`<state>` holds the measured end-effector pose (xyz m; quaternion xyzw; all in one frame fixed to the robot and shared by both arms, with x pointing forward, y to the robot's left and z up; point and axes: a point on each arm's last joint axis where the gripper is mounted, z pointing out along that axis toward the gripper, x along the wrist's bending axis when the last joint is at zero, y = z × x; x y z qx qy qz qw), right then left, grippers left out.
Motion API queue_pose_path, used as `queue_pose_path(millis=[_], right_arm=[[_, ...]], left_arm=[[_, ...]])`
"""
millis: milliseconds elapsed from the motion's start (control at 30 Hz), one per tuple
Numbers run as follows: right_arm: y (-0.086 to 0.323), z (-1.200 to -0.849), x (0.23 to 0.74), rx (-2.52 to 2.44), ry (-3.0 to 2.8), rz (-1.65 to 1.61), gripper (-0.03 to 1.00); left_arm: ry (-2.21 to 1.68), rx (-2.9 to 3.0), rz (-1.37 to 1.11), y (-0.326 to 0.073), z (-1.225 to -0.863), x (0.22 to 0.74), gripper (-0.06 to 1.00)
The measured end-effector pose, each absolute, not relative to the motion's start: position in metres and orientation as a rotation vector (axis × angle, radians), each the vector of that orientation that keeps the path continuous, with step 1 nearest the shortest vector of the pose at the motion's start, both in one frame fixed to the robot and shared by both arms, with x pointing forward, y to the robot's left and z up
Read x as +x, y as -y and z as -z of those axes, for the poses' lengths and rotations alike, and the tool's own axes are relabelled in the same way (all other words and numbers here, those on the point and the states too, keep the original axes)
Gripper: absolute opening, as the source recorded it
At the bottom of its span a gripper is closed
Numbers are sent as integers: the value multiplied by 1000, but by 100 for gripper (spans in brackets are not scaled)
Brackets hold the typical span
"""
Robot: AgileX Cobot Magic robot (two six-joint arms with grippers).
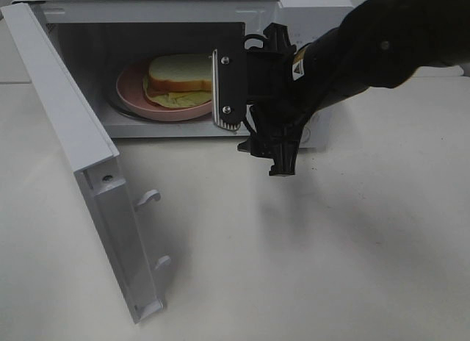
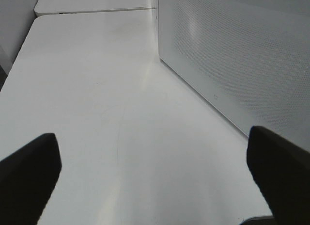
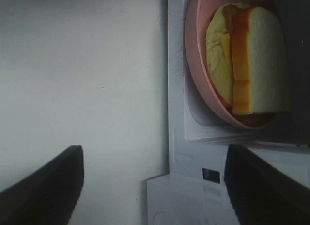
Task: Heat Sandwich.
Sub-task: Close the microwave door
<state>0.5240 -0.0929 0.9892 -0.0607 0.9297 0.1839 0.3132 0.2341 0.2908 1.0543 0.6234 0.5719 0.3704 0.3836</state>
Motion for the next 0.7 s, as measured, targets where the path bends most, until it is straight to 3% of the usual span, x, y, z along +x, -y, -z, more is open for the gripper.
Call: queue_pose_path(millis=[700], right_arm=[[157,-1020,439,349,-2574,-546,77]], left_arm=[[-1458,1589,-944,-291,-1054,234,99]])
